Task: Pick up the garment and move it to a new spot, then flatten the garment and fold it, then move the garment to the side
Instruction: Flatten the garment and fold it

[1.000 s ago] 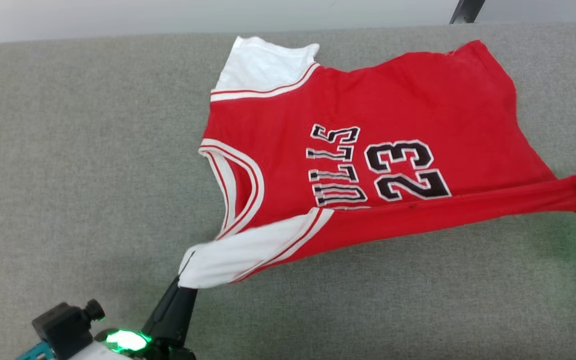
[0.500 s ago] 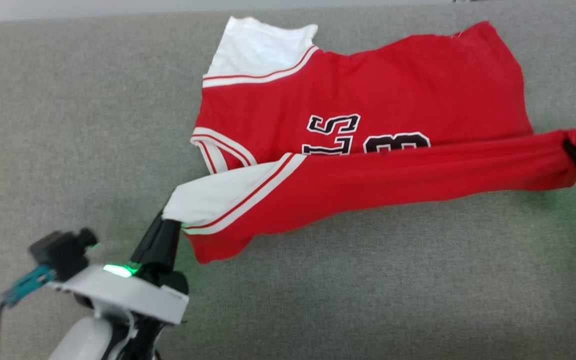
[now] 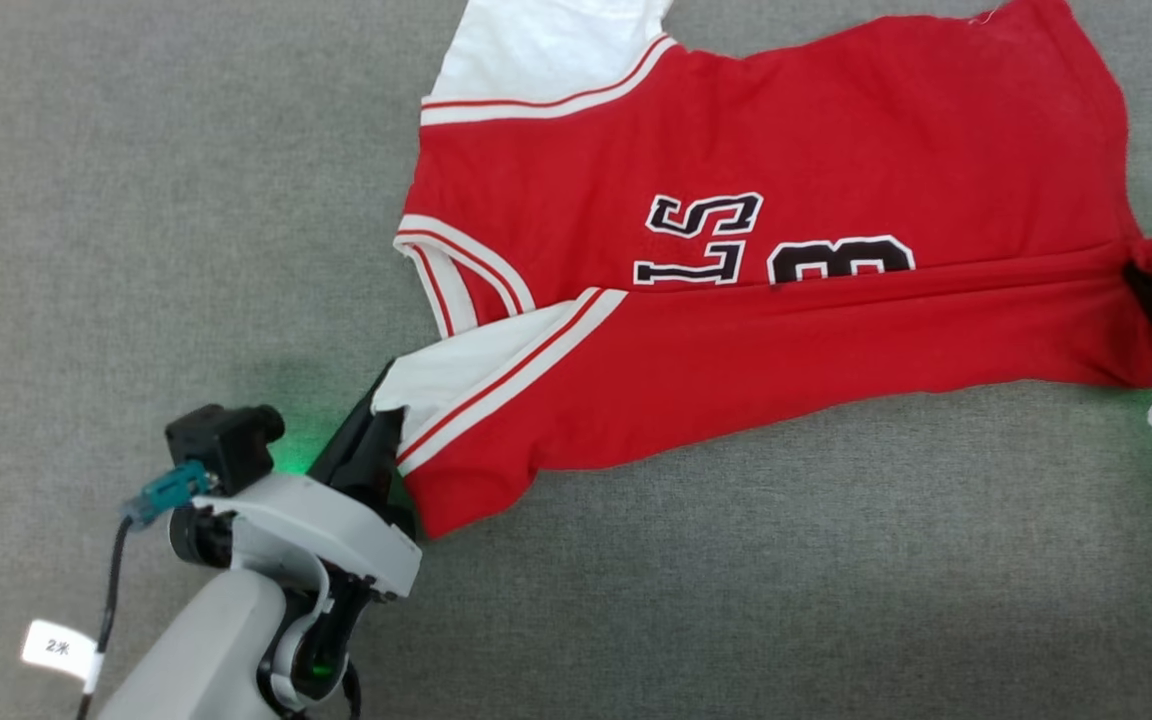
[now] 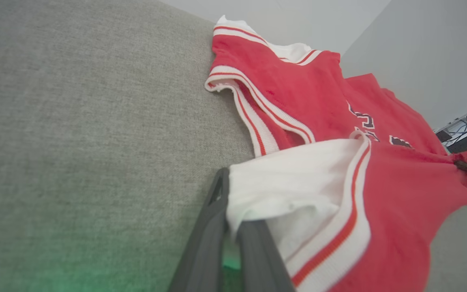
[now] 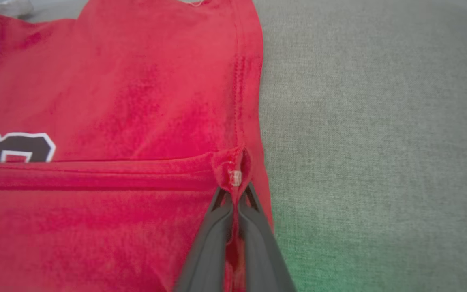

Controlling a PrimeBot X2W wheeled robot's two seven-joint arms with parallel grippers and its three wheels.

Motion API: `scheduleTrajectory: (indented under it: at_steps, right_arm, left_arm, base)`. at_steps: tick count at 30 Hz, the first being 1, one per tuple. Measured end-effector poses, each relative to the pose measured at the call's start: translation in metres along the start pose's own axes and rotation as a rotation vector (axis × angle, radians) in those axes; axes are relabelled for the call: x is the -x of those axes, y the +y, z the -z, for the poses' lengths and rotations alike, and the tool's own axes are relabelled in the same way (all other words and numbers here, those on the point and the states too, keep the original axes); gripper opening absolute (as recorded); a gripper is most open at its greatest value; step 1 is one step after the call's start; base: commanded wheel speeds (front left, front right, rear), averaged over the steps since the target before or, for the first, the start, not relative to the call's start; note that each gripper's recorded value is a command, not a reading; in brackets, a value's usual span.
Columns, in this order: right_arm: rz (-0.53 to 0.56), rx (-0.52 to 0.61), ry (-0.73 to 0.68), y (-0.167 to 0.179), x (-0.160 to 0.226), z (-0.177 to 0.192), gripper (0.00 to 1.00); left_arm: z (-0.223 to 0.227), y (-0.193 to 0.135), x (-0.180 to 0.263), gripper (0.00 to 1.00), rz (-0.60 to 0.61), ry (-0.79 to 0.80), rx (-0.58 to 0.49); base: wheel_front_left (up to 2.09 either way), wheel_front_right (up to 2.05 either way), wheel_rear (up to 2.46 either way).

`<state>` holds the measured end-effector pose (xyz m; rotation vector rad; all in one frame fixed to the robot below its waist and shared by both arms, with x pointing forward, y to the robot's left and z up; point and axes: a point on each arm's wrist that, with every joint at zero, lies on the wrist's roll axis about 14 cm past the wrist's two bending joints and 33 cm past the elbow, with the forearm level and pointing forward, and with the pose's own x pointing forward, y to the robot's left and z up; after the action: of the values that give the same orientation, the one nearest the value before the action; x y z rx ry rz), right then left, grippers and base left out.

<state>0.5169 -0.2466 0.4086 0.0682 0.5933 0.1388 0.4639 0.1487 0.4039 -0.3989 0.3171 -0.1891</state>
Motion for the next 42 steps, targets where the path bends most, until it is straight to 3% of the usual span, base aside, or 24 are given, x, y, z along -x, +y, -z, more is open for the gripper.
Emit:
scheduleTrajectory:
  at_steps: [5,6,7,8,9,10,11,19,23,30,42]
  right_arm:
    - [0.004,-0.009,0.011,0.001,-0.007,0.008,0.00]
    - [0.004,-0.011,0.009,0.001,-0.007,0.008,0.00]
    - [0.003,-0.011,0.009,0.002,-0.007,0.008,0.00]
    - [0.001,-0.009,0.005,0.003,-0.007,0.007,0.09]
    - [-0.002,-0.008,-0.005,0.004,-0.007,0.005,0.41]
    - [-0.006,-0.005,-0.016,0.006,-0.006,0.003,0.84]
    - [-0.011,-0.002,-0.034,0.008,-0.006,-0.001,1.00]
    - [-0.006,-0.007,-0.119,0.005,0.009,-0.018,1.00]
    - [-0.005,-0.009,-0.153,0.003,0.014,-0.027,1.00]
    - [-0.017,-0.005,-0.170,0.006,0.015,-0.031,1.00]
    - [-0.005,-0.010,-0.146,0.003,0.013,-0.020,1.00]
  left_arm:
    - [0.006,0.005,-0.006,0.00,-0.004,0.018,-0.030]
    - [0.005,0.005,-0.007,0.08,-0.002,0.018,-0.031]
    - [0.004,0.005,-0.007,0.27,0.001,0.017,-0.034]
    - [0.003,0.005,-0.008,0.93,0.002,0.016,-0.040]
    - [0.002,0.006,-0.008,1.00,0.000,0.013,-0.048]
    - [0.000,0.007,-0.007,1.00,-0.003,0.009,-0.056]
    - [-0.003,0.009,-0.006,1.00,-0.008,0.004,-0.063]
    - [-0.039,0.020,0.013,1.00,-0.049,-0.020,-0.167]
    - [-0.046,0.012,0.026,1.00,-0.062,0.011,-0.166]
    - [-0.001,-0.020,0.047,1.00,-0.031,0.286,-0.089]
    - [0.036,-0.031,0.034,1.00,0.020,0.456,-0.043]
  base:
    - [0.00,0.00,0.00]
    - [0.00,0.00,0.00]
    - [0.00,0.00,0.00]
    - [0.00,0.00,0.00]
    - [0.00,0.00,0.00]
    - [0.00,0.00,0.00]
    - [0.00,0.00,0.00]
    - [0.00,0.00,0.00]
    - [0.00,0.00,0.00]
    - [0.00,0.00,0.00]
    - [0.00,0.00,0.00]
